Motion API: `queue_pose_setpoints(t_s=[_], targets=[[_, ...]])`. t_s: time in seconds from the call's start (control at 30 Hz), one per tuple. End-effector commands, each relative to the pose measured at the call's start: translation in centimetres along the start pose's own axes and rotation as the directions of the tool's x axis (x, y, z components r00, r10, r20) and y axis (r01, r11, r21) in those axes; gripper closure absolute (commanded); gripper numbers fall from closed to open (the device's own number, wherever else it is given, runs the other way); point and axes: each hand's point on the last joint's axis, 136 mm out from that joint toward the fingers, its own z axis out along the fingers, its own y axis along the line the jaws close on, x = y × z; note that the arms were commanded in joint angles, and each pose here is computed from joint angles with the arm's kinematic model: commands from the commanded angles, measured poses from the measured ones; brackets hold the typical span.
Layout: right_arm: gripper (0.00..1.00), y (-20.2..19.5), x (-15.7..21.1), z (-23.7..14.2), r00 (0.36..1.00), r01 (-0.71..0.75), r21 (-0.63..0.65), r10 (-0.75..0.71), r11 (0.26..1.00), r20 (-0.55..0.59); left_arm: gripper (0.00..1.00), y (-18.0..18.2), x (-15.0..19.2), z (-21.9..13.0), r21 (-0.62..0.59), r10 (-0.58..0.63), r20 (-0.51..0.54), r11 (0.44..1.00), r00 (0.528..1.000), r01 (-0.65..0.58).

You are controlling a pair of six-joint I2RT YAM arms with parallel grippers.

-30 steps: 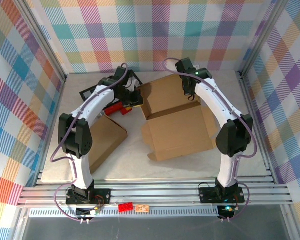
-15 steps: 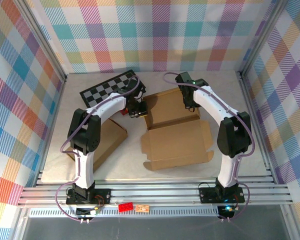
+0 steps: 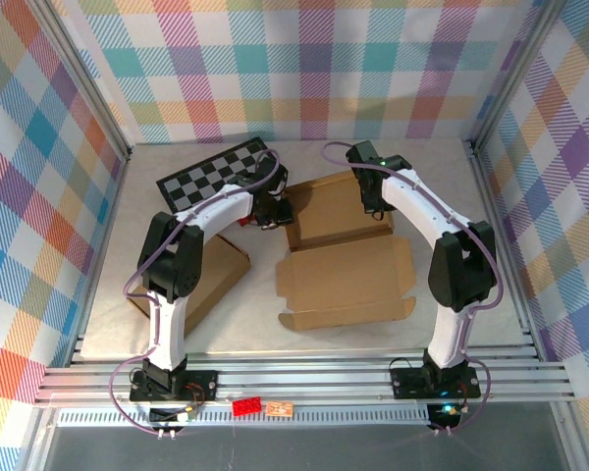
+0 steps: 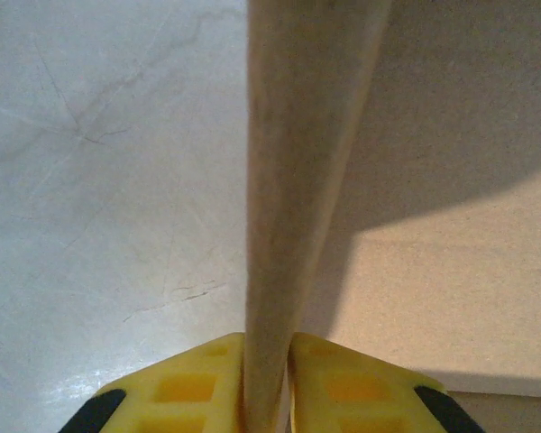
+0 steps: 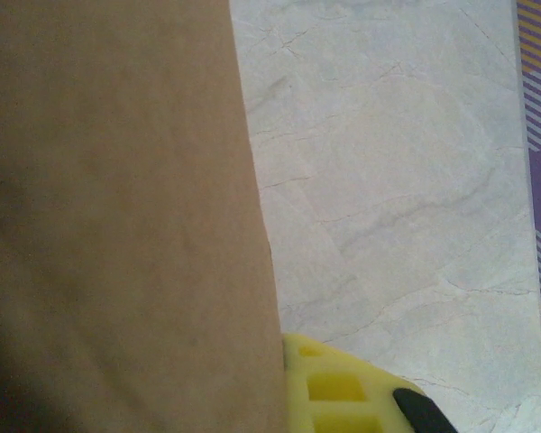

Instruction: Fold the paper box

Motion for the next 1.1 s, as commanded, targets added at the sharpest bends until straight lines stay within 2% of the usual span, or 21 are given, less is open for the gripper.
queue_pose_setpoints(t_s=[0.0, 0.13, 0.33, 0.43, 0.53, 0.7, 0.83, 0.87, 1.07], targets=[[1.00, -0.1, 0.0, -0.9, 1.000, -0.021, -0.018, 0.021, 1.000, 0.014, 0.80, 1.0, 1.4, 1.8, -0.061, -0.006, -0.031, 0.998, 1.000, 0.004], [1.00, -0.1, 0.0, -0.9, 1.000, -0.022, -0.020, 0.022, 1.000, 0.013, 0.80, 1.3, 1.4, 2.0, -0.074, -0.004, -0.031, 0.997, 1.000, 0.002], [1.00, -0.2, 0.1, -0.9, 1.000, -0.026, -0.018, 0.026, 1.000, 0.009, 0.87, 1.3, 1.3, 2.1, -0.102, 0.006, -0.018, 0.995, 1.000, -0.008], [1.00, -0.1, 0.2, -0.8, 0.999, -0.031, -0.017, 0.032, 0.999, 0.005, 1.00, 1.5, 1.5, 2.2, -0.142, 0.005, -0.014, 0.990, 1.000, -0.007], [1.00, 0.0, 0.4, -0.8, 0.999, -0.034, -0.016, 0.034, 0.999, 0.001, 1.00, 2.0, 1.8, 2.2, -0.195, -0.010, -0.007, 0.981, 1.000, 0.009], [1.00, 0.1, 0.7, -0.6, 1.000, -0.023, -0.015, 0.023, 1.000, -0.008, 1.00, 1.4, 1.9, 2.3, -0.171, -0.011, 0.003, 0.985, 1.000, 0.011], [1.00, 0.2, 0.9, -0.1, 1.000, -0.017, -0.010, 0.016, 1.000, -0.022, 0.78, 0.7, 1.4, 1.4, -0.153, 0.000, 0.015, 0.988, 1.000, 0.003], [1.00, 0.3, 1.0, 0.0, 1.000, -0.014, -0.008, 0.013, 1.000, -0.028, 0.68, 0.3, 1.1, 1.0, -0.145, 0.001, 0.020, 0.989, 1.000, 0.002], [1.00, 0.3, 1.5, 1.0, 0.996, -0.033, -0.010, 0.032, 0.999, -0.077, 0.52, -1.7, 0.2, -1.4, -0.087, -0.002, 0.036, 0.996, 0.999, 0.005]])
